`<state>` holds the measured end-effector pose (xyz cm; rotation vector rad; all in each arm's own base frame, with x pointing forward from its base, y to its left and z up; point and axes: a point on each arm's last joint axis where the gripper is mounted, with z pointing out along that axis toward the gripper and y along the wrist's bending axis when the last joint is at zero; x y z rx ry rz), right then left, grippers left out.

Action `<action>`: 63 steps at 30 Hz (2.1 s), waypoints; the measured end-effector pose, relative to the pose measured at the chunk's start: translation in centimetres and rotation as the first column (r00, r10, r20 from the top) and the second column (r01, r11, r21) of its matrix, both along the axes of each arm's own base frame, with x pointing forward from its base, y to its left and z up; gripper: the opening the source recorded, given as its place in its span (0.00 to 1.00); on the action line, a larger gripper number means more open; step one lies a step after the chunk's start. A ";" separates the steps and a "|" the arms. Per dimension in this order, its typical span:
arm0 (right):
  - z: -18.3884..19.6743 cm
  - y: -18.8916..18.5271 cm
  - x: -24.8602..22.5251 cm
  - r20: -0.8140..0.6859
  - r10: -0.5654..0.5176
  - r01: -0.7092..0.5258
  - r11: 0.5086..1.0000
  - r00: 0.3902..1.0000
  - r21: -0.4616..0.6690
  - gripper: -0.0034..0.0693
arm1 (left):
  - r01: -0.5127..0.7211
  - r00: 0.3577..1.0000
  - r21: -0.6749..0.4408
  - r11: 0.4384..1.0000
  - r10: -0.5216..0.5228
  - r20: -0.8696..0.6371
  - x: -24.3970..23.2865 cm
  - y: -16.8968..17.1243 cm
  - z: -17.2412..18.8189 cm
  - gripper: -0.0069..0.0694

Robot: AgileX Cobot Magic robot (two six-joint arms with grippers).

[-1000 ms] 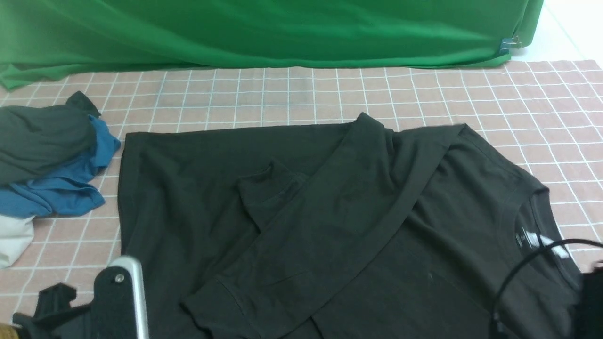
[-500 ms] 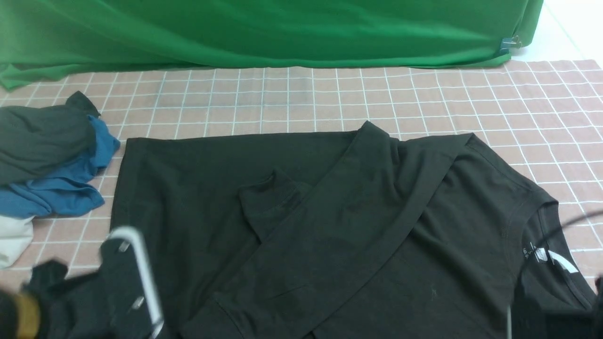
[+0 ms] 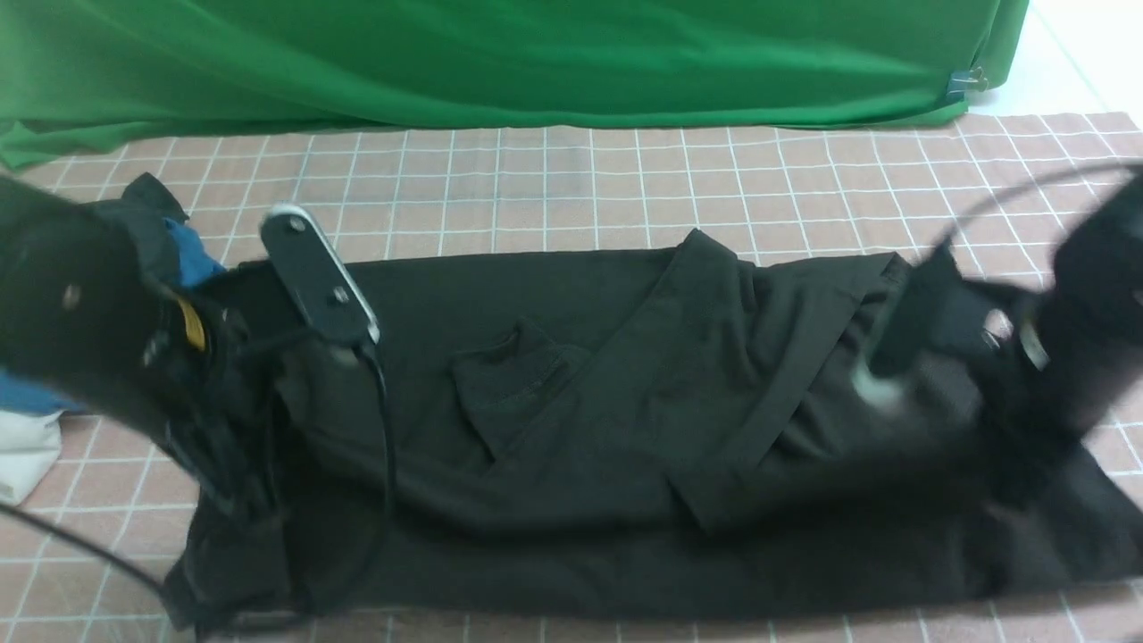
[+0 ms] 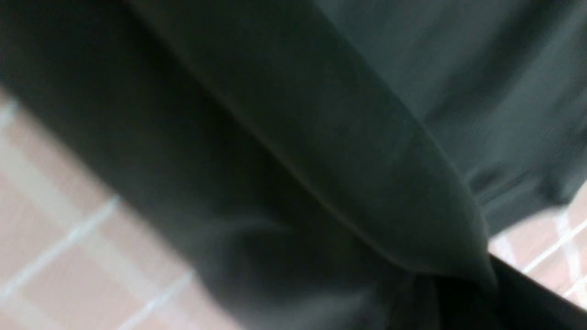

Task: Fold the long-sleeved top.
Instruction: Use both arms to drag the lower edge of the fabric forward and fold it over the upper edge

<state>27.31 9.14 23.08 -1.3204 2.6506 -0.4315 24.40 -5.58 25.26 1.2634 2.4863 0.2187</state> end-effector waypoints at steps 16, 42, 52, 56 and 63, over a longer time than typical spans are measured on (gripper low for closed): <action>-1.9 -1.4 12.4 0.120 -0.079 0.068 0.993 0.990 0.093 0.13 | -0.163 0.976 -0.050 0.985 0.168 0.141 8.2 3.9 -0.4 0.13; -4.7 -1.0 17.4 0.259 -0.142 0.086 0.973 0.955 0.216 0.26 | -0.129 0.990 0.071 0.989 0.124 0.068 14.4 4.5 -6.1 0.13; -3.5 -1.4 16.6 0.223 -0.260 0.207 0.949 0.939 0.237 0.78 | -0.093 0.983 0.081 0.992 0.079 0.166 15.4 4.5 -5.9 0.37; -1.0 0.5 14.7 0.171 -0.328 0.273 0.920 0.929 0.281 0.60 | -0.059 0.978 0.120 0.991 0.033 0.206 15.7 4.7 -5.7 0.59; -1.8 7.9 11.6 0.038 -0.152 0.116 0.870 0.988 0.479 0.14 | -0.216 0.950 0.038 0.976 0.201 0.240 15.2 5.0 -4.1 0.63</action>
